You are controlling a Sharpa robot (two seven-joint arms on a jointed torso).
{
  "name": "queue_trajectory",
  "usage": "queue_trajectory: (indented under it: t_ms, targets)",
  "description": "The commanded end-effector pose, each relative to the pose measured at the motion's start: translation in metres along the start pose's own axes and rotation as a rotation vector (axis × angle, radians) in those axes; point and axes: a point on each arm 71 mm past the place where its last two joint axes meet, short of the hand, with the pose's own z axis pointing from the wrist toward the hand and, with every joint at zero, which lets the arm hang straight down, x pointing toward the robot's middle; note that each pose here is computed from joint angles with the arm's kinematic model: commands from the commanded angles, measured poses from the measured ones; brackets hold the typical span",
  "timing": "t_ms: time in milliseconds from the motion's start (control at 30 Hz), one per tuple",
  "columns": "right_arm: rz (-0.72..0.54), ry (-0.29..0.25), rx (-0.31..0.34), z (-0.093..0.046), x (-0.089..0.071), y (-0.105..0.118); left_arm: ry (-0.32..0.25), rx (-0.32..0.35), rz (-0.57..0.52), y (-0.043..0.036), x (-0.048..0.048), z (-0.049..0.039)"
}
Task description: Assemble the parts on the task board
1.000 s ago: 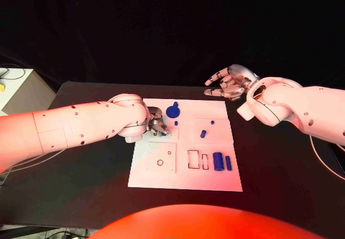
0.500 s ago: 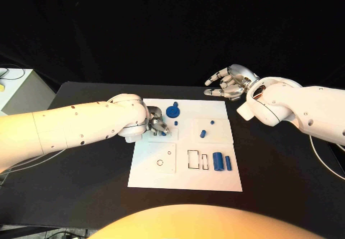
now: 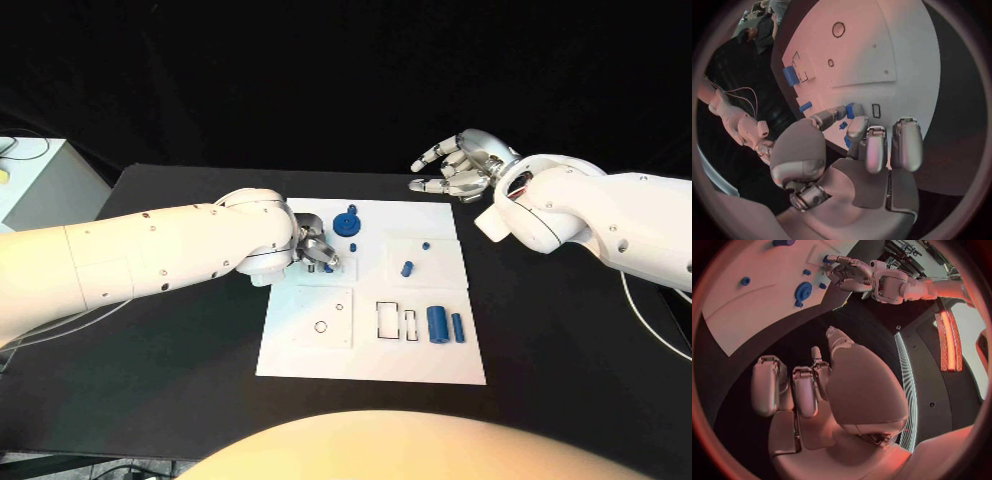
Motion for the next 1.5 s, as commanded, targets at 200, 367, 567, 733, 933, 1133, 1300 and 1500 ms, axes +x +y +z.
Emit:
queue_trajectory:
  t_ms: [200, 367, 567, 733, 933, 1133, 1300, 1500]
  targets:
    - [-0.008, 0.015, -0.009, 0.0, 0.001, 0.0, 0.002, 0.016, -0.005, -0.0025, 0.0006, -0.0002]
    - [-0.008, 0.016, -0.009, 0.0, 0.001, 0.0, -0.006, 0.016, -0.01, -0.0025, 0.0001, -0.0002]
    - [-0.008, 0.015, -0.009, -0.001, 0.001, 0.0, -0.01, 0.015, -0.013, -0.0018, -0.0003, -0.0003]
    - [-0.008, 0.015, -0.008, -0.001, 0.0, 0.0, -0.008, 0.013, -0.013, -0.0003, -0.0005, -0.0006]
    - [-0.008, 0.014, -0.007, -0.001, 0.0, -0.001, -0.009, 0.01, -0.016, 0.0024, -0.0009, -0.0015]
    - [-0.008, 0.013, -0.007, -0.001, 0.0, -0.001, -0.013, 0.012, -0.021, 0.0042, -0.0022, -0.0042]
    - [-0.009, 0.013, -0.006, -0.001, -0.001, -0.001, -0.018, 0.013, -0.025, 0.0066, -0.0049, -0.0075]
    - [-0.009, 0.013, -0.006, -0.001, -0.001, -0.001, -0.023, 0.019, -0.033, 0.0071, -0.0086, -0.0108]
